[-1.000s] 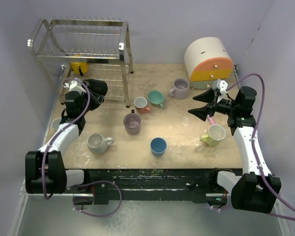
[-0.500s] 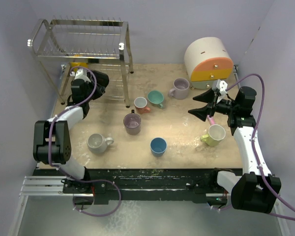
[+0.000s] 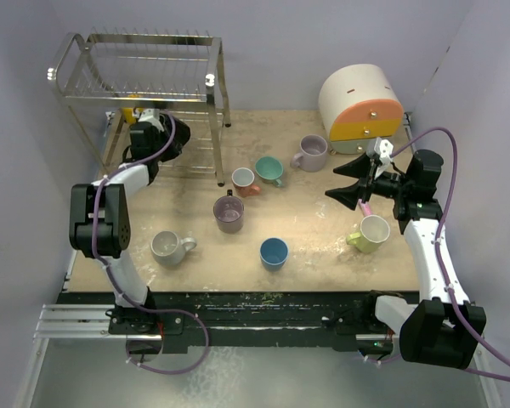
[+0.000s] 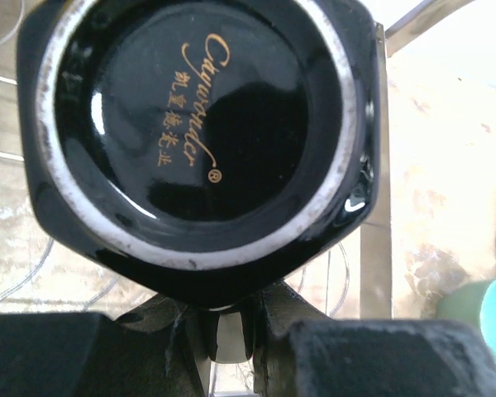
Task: Load the cups into the dish rack
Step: Turn the cup upside down in the dish rack.
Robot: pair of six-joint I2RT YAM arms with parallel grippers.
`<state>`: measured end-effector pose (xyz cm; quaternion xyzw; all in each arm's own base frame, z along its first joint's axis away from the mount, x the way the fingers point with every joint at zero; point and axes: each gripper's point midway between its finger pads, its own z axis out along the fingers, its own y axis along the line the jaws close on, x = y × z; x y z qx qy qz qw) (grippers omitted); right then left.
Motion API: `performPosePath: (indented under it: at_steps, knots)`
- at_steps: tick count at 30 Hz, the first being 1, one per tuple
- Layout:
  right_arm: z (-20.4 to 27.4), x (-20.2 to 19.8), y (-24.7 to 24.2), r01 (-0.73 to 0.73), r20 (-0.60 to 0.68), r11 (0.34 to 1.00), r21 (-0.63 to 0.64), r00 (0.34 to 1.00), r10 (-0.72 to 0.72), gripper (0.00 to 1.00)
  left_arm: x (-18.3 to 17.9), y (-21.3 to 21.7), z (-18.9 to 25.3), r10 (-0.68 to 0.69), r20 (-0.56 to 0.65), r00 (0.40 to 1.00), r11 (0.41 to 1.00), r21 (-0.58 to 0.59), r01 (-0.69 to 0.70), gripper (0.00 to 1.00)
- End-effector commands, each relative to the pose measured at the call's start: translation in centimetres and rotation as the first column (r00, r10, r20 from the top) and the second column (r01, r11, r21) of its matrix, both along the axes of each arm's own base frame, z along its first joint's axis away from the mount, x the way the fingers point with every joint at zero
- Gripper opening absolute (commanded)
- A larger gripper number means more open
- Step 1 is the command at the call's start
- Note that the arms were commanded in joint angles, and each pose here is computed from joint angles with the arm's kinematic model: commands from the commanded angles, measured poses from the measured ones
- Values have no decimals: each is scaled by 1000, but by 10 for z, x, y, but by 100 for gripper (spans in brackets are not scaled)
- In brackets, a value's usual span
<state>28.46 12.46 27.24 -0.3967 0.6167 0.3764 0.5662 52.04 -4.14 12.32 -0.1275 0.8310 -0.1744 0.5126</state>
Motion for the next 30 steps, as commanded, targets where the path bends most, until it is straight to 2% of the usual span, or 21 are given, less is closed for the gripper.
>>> performPosePath:
  at_steps: [1, 9, 18, 30]
  knots:
    - [13, 1, -2, 3, 61, 1000, -13, 998, -2, 72, 37, 12, 56, -13, 169, 986, 996, 91, -3, 0]
    - [14, 0, -2, 4, 62, 1000, -13, 998, -4, 72, 63, 23, 55, -16, 97, 995, 983, 184, -2, 0]
    - [13, 0, -3, 4, 61, 1000, -12, 998, -4, 72, 84, 48, 41, 51, 6, 999, 951, 306, -50, 0]
    - [9, 4, -5, 23, 50, 1000, -10, 998, -23, 72, 116, 73, 44, 133, 36, 990, 904, 406, -136, 0]
